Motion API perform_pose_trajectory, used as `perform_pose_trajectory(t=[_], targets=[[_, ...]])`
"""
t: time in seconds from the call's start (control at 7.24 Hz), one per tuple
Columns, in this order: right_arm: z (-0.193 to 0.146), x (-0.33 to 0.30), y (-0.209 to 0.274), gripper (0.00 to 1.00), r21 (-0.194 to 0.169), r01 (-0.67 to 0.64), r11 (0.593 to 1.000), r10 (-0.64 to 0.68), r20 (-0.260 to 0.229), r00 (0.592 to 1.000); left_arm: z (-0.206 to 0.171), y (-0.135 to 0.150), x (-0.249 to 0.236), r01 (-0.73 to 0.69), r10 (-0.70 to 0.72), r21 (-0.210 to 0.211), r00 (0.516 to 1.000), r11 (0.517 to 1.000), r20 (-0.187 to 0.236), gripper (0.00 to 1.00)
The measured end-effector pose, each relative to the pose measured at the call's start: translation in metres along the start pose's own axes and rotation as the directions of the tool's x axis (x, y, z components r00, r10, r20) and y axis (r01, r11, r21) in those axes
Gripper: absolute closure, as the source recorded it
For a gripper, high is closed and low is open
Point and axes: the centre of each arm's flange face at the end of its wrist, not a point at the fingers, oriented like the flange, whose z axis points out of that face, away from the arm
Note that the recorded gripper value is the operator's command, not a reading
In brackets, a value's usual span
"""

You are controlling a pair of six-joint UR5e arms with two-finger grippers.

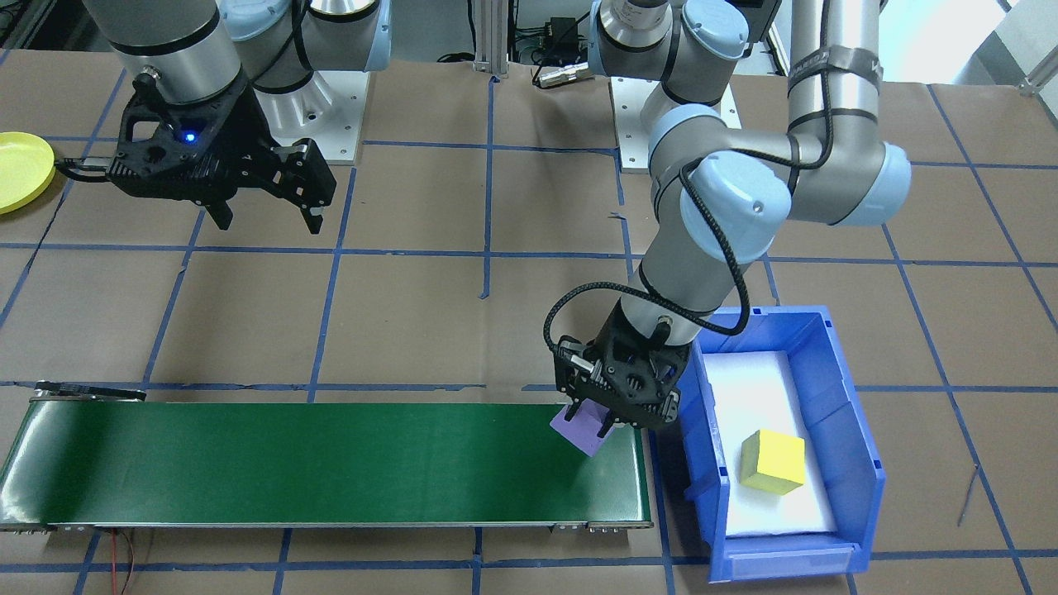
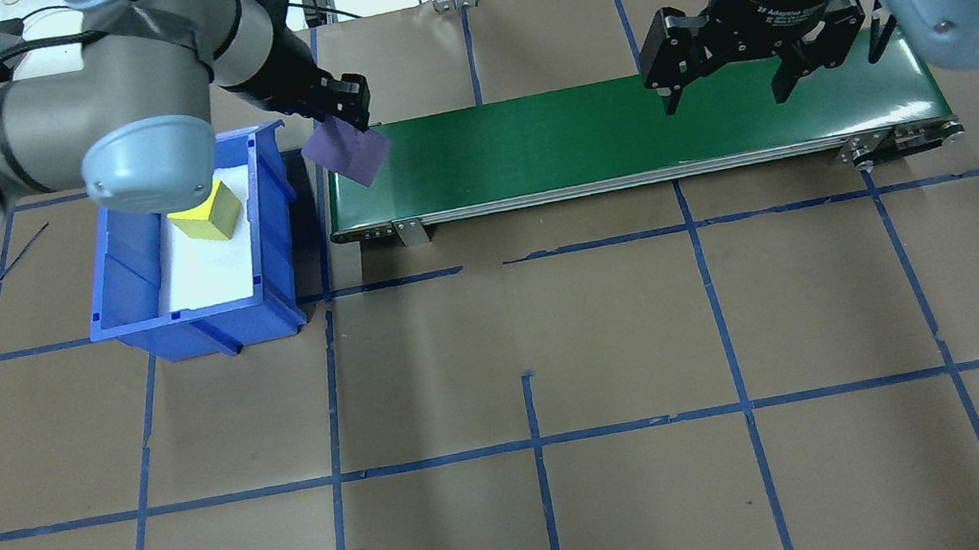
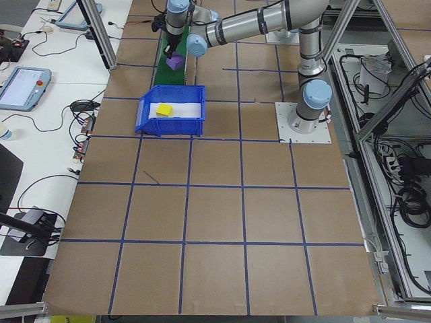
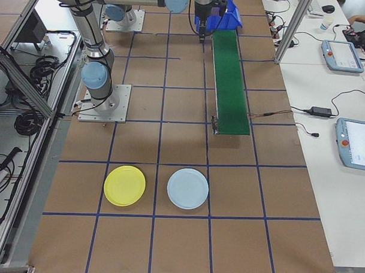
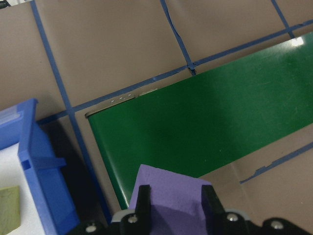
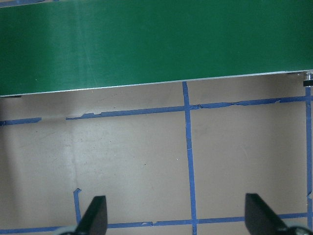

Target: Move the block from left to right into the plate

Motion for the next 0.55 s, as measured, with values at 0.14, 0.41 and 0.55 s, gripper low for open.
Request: perform_pose_trajectory(t=[0.14,0.41,0.55], targets=[[0.000,0.000,0.000,0.00,-0.001,0.000,1.000,0.000,0.000,1.000,0.017,0.000,-0.002,-0.002,0.002,-0.004,1.000,1.000,-0.001,0.00],[0.001,0.001,0.000,0.00,-0.002,0.000,1.000,0.000,0.000,1.000,0.034,0.005,-0.003,0.032,-0.032,-0.024,0.999,0.999,-0.005,0.00],[0.001,0.001,0.000,0.00,-0.002,0.000,1.000,0.000,0.001,1.000,0.029,0.005,-0.002,0.051,-0.051,-0.018,0.999,0.999,-0.001,0.00]])
